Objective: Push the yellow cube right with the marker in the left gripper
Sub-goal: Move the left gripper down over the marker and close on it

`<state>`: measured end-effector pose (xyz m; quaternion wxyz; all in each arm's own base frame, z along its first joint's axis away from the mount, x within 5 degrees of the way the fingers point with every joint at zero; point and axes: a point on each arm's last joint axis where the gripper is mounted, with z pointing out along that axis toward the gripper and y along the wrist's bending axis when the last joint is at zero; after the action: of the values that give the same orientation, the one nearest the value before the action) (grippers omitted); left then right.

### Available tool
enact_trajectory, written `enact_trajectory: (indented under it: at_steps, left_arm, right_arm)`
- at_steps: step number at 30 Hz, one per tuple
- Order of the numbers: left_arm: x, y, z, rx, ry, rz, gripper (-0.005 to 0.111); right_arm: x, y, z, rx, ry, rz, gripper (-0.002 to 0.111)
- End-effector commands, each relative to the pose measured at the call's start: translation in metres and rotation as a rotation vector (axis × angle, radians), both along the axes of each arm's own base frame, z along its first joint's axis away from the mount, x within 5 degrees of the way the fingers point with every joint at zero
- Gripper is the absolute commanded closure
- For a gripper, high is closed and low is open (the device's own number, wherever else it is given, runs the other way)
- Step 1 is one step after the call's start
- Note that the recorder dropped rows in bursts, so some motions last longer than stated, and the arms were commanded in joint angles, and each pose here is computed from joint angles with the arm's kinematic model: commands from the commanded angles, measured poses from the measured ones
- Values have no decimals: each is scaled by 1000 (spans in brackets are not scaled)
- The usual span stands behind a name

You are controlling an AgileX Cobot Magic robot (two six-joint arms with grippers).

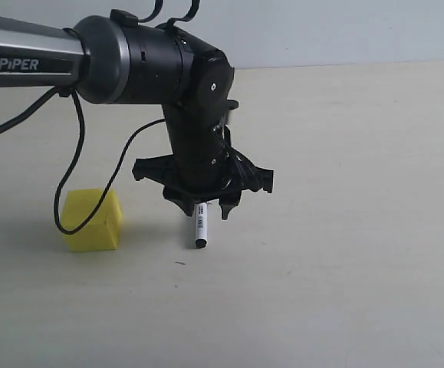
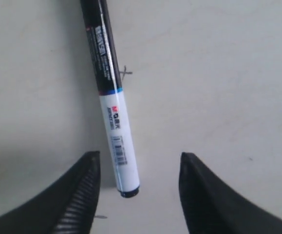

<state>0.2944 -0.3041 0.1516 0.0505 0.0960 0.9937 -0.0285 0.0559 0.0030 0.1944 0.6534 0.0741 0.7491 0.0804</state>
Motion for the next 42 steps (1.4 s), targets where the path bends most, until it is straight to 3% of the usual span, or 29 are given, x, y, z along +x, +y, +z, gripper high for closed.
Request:
enact_trajectory:
  at_steps: [1,35,42]
  left_arm:
    - [10,7,-10,12,3,80,60]
    - [19,7,-18,-9,-25,58,60]
    - [18,8,-32,13,-3,59,60]
  right_arm:
    - [0,0,-1,-10,-3,0,108]
    - [0,0,-1,-10,-3,0,108]
    - [0,0,-1,-10,-3,0,108]
